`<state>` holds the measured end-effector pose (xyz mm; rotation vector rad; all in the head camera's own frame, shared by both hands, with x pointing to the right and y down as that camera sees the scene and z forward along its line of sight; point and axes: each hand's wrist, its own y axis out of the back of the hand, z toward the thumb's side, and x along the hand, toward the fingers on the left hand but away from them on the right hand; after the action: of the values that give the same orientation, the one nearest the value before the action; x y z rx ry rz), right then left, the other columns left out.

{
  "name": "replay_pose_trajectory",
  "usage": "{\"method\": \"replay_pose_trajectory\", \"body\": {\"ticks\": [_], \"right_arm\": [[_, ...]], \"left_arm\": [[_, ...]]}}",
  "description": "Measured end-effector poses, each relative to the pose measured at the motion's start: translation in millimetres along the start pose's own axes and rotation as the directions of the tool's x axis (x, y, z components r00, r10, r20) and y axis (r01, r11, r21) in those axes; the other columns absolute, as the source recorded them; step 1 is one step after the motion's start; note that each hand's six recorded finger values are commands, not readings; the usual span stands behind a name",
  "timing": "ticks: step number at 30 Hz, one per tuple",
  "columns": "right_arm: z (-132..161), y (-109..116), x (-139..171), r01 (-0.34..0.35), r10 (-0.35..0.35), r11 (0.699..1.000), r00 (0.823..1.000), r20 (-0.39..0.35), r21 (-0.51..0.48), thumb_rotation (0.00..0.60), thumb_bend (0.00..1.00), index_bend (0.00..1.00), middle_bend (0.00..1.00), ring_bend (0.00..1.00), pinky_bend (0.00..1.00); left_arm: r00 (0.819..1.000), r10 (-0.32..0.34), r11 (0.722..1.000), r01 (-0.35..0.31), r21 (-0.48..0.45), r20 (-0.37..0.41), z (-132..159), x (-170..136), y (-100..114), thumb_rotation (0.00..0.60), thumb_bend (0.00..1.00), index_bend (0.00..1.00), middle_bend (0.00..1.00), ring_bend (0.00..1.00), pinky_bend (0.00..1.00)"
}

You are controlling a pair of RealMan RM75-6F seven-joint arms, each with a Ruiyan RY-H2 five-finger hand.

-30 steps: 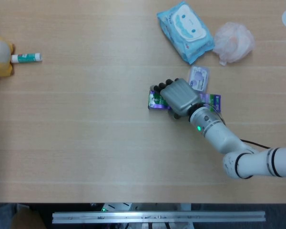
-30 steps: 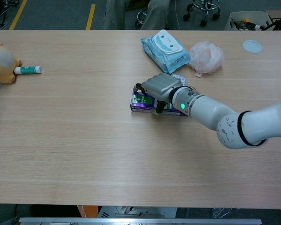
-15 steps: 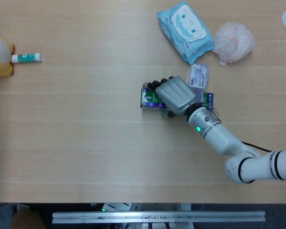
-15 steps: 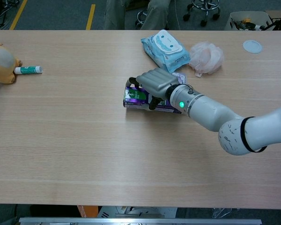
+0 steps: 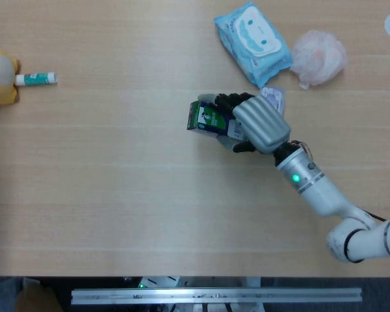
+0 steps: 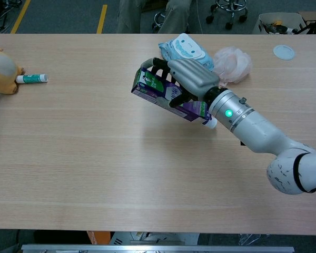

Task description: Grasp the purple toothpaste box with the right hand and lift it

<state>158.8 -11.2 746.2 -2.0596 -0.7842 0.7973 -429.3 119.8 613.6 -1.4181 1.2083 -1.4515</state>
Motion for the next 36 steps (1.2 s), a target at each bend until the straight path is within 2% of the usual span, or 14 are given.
{"method": "replay_pose_trajectory", "body": {"ticks": [4,8,12,17,22,24,26,28,30,32,36], "right_arm": [[-15.3,-0.5,5.4,0.047,-0.047,0.998,0.999,0.014,-0.049,0.600,0.37,0.37,0.39,0.39,0.55],[-22.5,-5.0,8.5,0.051,-0.050,0.997,0.999,0.021,-0.057,0.600,0.36,0.37,0.39,0.39,0.55],[-18.2,-0.3,2.6,0.051,-0.051,0.997,0.999,0.007,-0.061,0.600,0.36,0.37,0.39,0.39,0.55],[-8.3,-3.8,-8.4,-0.027,0.027,0.999,1.000,-0.012,-0.023,0.600,0.35,0.36,0.39,0.39,0.55],[2.3,-16.2,-20.5,-0.181,0.181,0.981,0.983,-0.007,0.068,0.600,0.35,0.36,0.38,0.35,0.49],[5.9,-18.8,-24.7,-0.225,0.226,0.969,0.974,0.002,0.100,0.600,0.35,0.31,0.35,0.33,0.41],[8.8,-20.3,-28.5,-0.264,0.264,0.955,0.964,0.015,0.137,0.600,0.35,0.17,0.28,0.27,0.28],[10.8,-21.6,-30.1,-0.296,0.295,0.940,0.955,0.031,0.168,0.600,0.35,0.07,0.22,0.23,0.21],[12.1,-22.6,-29.4,-0.320,0.317,0.930,0.947,0.046,0.179,0.600,0.35,0.01,0.16,0.18,0.17],[14.2,-23.4,-25.5,-0.339,0.334,0.926,0.941,0.059,0.166,0.600,0.35,0.00,0.12,0.14,0.13],[12.9,-15.4,-17.5,-0.318,0.311,0.935,0.948,0.072,0.157,0.600,0.35,0.00,0.09,0.12,0.12]], "left_arm": [[1.000,-0.009,1.000,0.010,0.004,-0.007,-0.9,-0.1,-1.7,0.600,0.33,0.06,0.10,0.10,0.13],[1.000,-0.011,1.000,0.011,0.004,-0.004,0.6,0.0,-1.9,0.600,0.33,0.06,0.10,0.10,0.13],[1.000,-0.011,1.000,0.011,0.006,0.001,3.0,1.1,-1.9,0.600,0.33,0.06,0.10,0.10,0.13],[1.000,-0.014,1.000,0.014,0.002,0.002,4.9,1.1,-1.8,0.600,0.33,0.06,0.10,0.10,0.13],[1.000,-0.016,1.000,0.016,0.003,-0.003,4.2,-0.4,0.5,0.600,0.33,0.06,0.10,0.10,0.13],[1.000,-0.015,1.000,0.015,0.002,-0.005,3.7,-1.4,1.5,0.600,0.33,0.06,0.10,0.10,0.13],[1.000,-0.013,1.000,0.013,-0.001,-0.005,3.6,-2.2,2.0,0.600,0.33,0.06,0.10,0.10,0.13],[1.000,-0.013,1.000,0.013,-0.003,-0.005,3.1,-3.0,2.2,0.600,0.33,0.06,0.10,0.10,0.13],[1.000,-0.015,1.000,0.015,-0.005,-0.007,2.4,-3.6,1.5,0.600,0.33,0.06,0.10,0.11,0.13],[1.000,-0.017,1.000,0.017,-0.008,-0.008,1.9,-3.9,0.6,0.600,0.33,0.06,0.10,0.11,0.13],[1.000,-0.019,1.000,0.019,-0.011,-0.004,1.5,-3.2,-0.8,0.600,0.33,0.06,0.10,0.11,0.13]]}}
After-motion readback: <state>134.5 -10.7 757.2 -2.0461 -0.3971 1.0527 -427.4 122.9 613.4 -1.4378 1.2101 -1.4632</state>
